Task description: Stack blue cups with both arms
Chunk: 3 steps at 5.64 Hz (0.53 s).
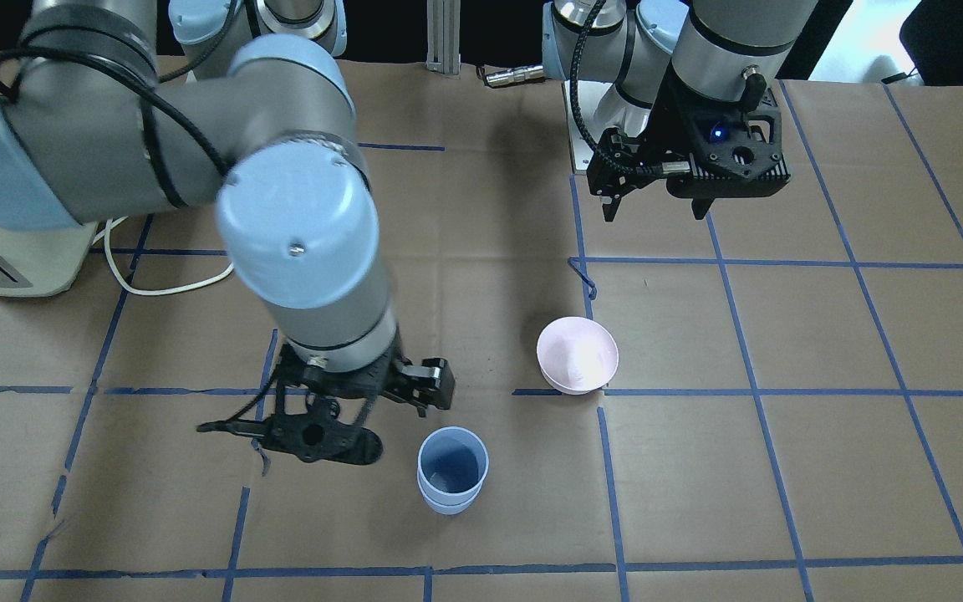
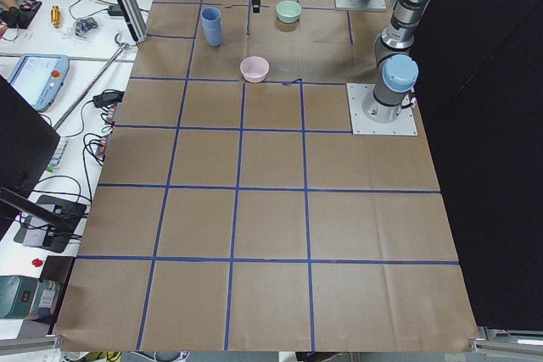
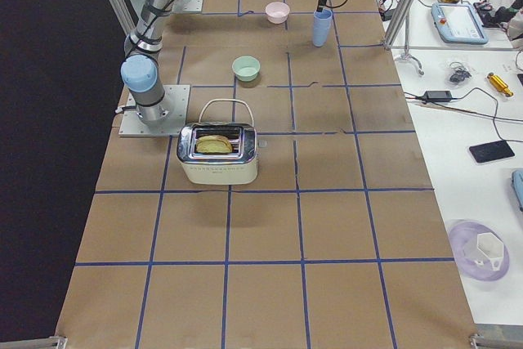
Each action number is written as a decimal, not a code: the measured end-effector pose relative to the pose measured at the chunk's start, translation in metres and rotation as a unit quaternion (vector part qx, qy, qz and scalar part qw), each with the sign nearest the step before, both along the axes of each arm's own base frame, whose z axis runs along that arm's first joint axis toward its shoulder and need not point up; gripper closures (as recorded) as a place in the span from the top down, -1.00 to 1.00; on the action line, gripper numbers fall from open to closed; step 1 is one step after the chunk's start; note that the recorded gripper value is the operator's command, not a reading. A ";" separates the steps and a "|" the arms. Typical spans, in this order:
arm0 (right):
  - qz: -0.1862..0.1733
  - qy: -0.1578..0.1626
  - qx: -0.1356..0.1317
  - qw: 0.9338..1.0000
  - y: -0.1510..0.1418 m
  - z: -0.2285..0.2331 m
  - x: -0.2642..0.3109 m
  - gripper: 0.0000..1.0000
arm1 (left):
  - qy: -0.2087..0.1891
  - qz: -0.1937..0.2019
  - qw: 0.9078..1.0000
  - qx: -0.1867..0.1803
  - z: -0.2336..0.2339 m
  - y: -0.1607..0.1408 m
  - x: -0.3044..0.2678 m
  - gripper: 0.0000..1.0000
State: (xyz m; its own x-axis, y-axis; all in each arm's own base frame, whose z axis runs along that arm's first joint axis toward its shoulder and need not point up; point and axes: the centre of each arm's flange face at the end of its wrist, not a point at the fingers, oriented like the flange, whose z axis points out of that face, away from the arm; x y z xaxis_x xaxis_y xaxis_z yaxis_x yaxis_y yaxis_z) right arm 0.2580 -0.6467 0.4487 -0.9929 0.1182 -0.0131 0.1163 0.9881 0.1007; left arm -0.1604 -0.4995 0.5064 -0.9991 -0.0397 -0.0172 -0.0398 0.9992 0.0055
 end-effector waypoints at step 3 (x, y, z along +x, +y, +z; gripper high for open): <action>0.026 -0.001 0.032 0.999 0.099 0.040 -0.107 0.99 | 0.000 0.000 1.000 0.000 0.000 0.000 0.000 0.98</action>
